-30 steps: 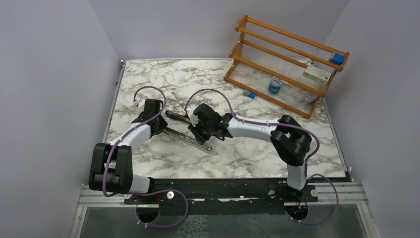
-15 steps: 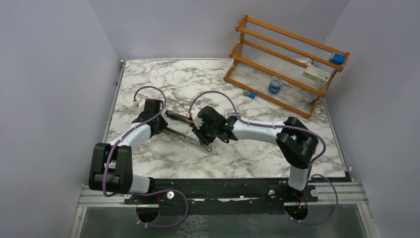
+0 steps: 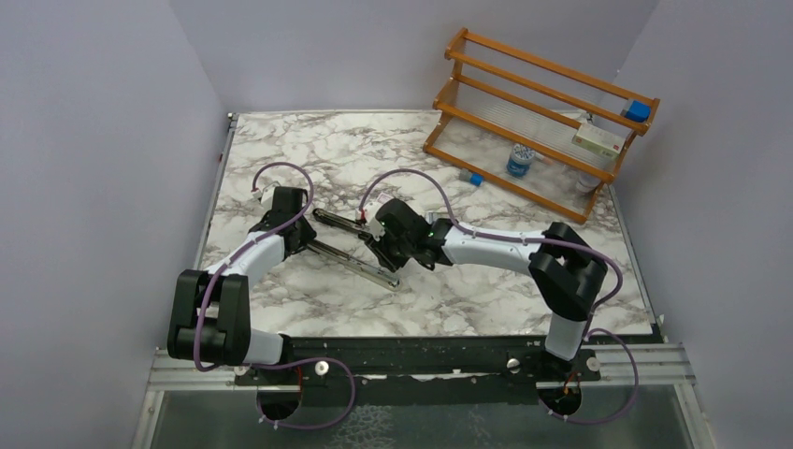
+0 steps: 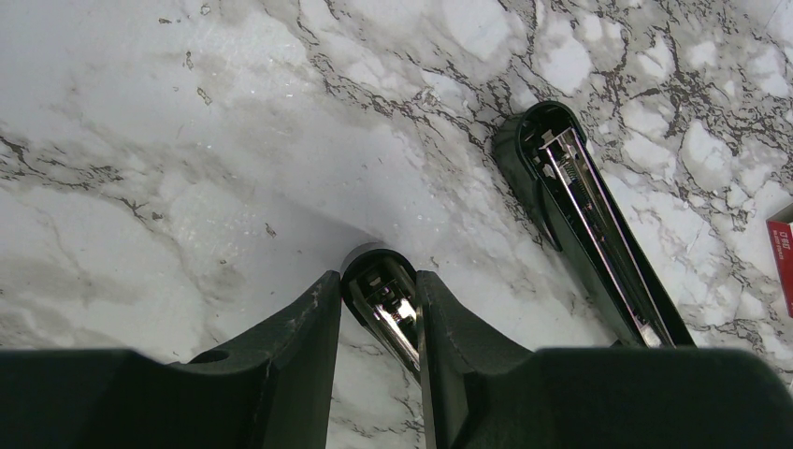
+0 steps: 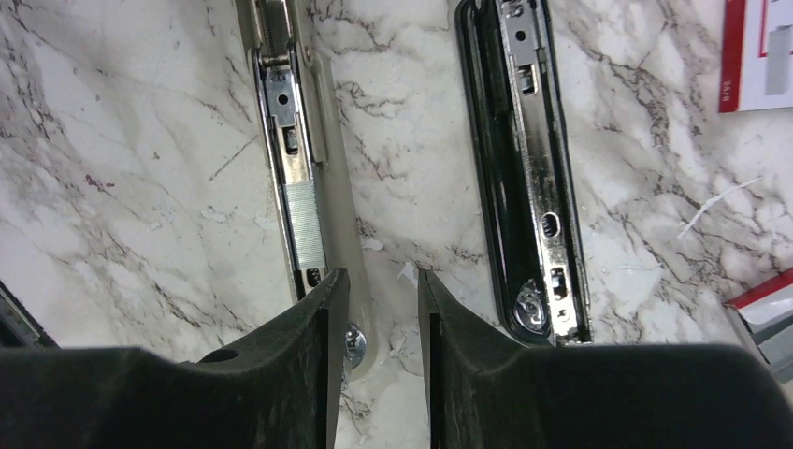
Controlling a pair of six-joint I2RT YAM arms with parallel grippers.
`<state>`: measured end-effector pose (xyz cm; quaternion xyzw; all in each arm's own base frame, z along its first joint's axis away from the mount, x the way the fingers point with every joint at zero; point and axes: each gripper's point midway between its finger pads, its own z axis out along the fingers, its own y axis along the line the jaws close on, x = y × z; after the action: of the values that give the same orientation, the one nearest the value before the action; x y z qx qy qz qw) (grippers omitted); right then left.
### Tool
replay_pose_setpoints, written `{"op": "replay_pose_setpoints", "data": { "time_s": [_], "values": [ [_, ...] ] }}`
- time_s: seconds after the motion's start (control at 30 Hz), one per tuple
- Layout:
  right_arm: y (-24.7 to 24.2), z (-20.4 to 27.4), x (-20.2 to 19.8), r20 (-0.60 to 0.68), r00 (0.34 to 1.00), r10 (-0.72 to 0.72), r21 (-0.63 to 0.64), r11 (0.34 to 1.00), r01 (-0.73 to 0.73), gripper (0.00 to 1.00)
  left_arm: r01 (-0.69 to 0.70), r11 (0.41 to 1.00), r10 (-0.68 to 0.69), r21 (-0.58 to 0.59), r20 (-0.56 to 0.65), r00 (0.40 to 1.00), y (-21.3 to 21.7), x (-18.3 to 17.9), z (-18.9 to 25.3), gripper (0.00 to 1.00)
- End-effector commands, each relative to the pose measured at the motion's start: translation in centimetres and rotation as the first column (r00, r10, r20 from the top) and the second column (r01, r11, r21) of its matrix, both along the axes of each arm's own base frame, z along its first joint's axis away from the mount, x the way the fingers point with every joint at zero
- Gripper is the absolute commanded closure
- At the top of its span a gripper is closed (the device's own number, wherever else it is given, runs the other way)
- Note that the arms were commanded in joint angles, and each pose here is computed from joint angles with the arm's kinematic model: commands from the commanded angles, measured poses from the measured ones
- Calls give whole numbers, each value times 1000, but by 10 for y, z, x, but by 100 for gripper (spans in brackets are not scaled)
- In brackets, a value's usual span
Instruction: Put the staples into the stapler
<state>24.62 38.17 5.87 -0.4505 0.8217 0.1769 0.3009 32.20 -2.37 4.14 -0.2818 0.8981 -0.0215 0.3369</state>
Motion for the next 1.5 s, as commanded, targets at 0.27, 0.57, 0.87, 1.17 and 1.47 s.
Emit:
{"op": "replay_pose_setpoints", "data": {
  "time_s": [0.27,0.57,0.87,1.17,1.47],
  "values": [
    [30,21,1,-3,999,39,117,992,-39,63,-7,1000,8,31,-25,1000,7,-3,0,64],
    [30,-1,-6,-66,996,65,78,995,-60,63,-8,1000,9,30,-23,1000,7,-2,0,64],
    [17,-12,-11,-82,995,55,23,998,-53,63,-11,999,11,35,-24,1000,8,-3,0,64],
    [-17,-31,-25,-113,993,30,-70,997,-38,63,-10,999,11,36,-23,1000,8,-2,1,64],
    [-26,-20,-28,-93,996,13,-62,998,-19,63,-11,999,11,34,-21,1000,8,-3,1,64]
  ]
}}
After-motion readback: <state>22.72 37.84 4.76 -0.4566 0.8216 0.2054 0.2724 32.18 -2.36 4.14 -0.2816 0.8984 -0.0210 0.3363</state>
